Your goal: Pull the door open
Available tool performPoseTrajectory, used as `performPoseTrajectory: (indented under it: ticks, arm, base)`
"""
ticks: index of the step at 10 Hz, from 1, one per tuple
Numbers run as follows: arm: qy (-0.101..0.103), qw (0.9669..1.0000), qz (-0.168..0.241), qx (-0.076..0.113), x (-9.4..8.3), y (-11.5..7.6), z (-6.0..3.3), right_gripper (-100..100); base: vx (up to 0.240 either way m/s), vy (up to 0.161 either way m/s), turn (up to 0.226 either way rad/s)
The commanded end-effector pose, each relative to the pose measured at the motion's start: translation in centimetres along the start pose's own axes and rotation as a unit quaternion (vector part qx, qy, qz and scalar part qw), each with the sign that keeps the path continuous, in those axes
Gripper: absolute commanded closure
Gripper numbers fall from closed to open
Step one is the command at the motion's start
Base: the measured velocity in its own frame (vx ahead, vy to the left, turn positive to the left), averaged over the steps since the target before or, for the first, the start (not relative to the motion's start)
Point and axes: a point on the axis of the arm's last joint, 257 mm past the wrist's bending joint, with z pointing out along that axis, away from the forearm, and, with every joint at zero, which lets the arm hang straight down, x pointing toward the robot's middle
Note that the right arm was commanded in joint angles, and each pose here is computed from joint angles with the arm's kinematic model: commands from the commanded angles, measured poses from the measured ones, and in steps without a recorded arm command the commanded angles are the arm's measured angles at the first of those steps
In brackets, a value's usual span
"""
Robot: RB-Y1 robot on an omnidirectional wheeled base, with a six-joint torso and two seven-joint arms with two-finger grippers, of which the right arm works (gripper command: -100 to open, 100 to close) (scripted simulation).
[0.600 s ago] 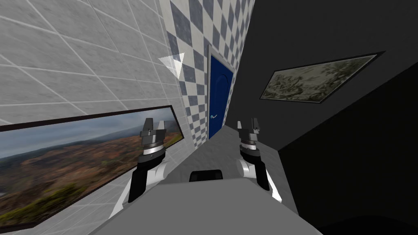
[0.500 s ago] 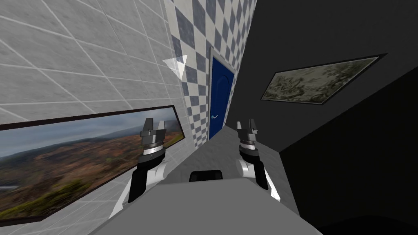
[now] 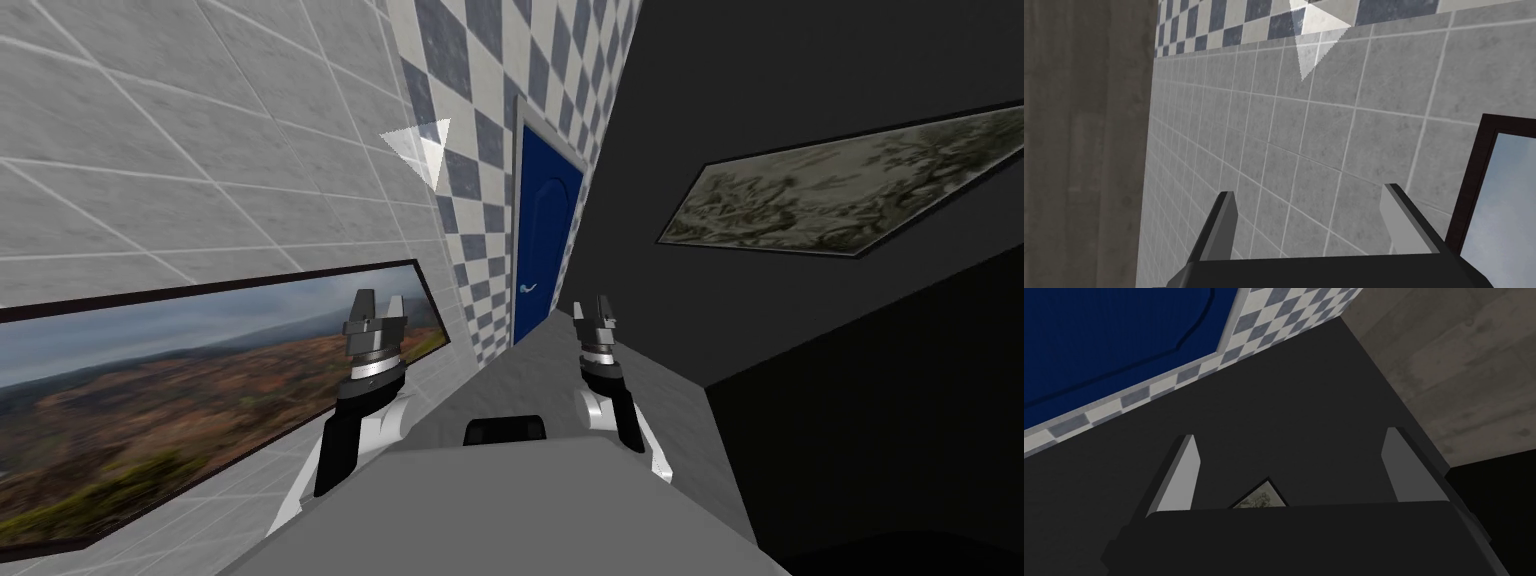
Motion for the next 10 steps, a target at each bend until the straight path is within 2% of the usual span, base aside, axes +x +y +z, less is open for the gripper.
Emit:
performPoseTrajectory:
  ticks: [1, 5, 10]
  arm:
    - [0.004, 0.9999, 0.003, 0.011, 0.0, -1.4, -0.25, -100]
    - [0.017, 0.9988, 0.01, 0.044, 0.2, -5.3, -1.22, -100]
    - [0.036, 0.9954, 0.017, 0.087, 0.4, -10.3, -2.75, -100]
  base:
    - [0.076, -0.05, 0.085]
    - [0.08, -0.057, 0.125]
    - [0.089, -0.086, 0.146]
